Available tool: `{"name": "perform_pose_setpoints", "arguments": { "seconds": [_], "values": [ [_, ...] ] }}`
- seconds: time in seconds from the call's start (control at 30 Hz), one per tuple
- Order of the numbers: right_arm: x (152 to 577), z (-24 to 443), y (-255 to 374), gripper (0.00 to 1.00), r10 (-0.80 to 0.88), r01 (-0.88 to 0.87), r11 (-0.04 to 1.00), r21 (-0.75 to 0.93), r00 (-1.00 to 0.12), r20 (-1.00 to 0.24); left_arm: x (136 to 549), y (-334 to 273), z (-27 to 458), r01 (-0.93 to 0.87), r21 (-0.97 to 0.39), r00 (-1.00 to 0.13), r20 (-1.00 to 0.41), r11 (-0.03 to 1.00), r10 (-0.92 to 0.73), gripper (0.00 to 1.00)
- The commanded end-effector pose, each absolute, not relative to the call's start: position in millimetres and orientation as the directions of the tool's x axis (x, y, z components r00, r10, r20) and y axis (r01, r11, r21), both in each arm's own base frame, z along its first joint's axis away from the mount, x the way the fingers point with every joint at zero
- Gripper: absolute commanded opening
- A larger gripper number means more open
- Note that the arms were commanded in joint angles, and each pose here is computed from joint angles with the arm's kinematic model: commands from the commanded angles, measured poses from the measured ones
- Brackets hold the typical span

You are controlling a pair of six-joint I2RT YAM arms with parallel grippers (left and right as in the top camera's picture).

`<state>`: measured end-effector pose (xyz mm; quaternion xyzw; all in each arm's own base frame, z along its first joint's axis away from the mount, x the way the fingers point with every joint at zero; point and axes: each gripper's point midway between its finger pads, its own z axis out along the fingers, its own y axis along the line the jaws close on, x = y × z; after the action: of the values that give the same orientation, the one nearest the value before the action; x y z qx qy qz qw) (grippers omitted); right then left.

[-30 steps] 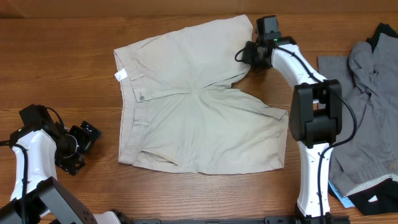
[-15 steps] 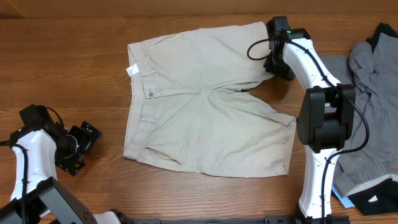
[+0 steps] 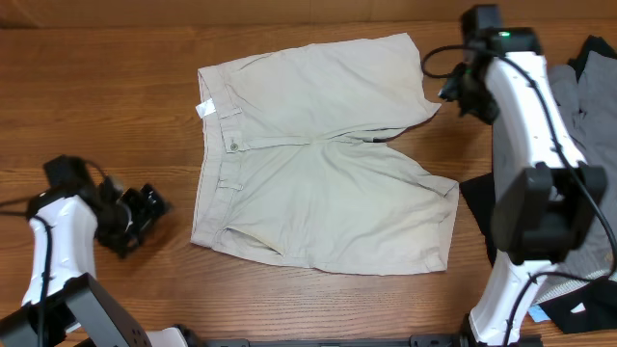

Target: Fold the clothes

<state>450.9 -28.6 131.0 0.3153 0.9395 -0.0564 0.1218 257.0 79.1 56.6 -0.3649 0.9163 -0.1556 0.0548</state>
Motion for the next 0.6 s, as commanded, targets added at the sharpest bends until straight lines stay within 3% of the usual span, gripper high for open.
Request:
{"name": "perform_pose_setpoints", "arguments": {
  "seconds": [0.0, 0.23, 0.4, 0.57],
  "values": [
    [445.8, 144.5, -8.1, 0.71, 0.527, 0.519, 0.850, 0.093, -0.830, -0.185, 296.4, 32.9, 75.9, -0.363, -0.498, -0.873, -0.113, 0.788, -0.473, 0.84],
    [414.9, 137.8, 5.9, 0.72, 0.454, 0.450, 0.890, 0.068, -0.889, -0.054, 350.0, -31.4, 94.2, -0.028, -0.501, -0.900, -0.363, 0.865, -0.240, 0.88],
    [403.3, 128.0, 12.5, 0.73, 0.431, 0.431, 0.901, 0.053, -0.902, -0.004, 379.7, -46.3, 101.3, -0.014, -0.475, -0.854, -0.452, 0.880, -0.258, 0.92],
    [402.8, 127.2, 12.3, 0.74, 0.428, 0.427, 0.903, 0.052, -0.904, -0.003, 397.9, -50.6, 84.8, -0.017, -0.518, -0.848, -0.445, 0.855, -0.286, 0.84]
  ]
}}
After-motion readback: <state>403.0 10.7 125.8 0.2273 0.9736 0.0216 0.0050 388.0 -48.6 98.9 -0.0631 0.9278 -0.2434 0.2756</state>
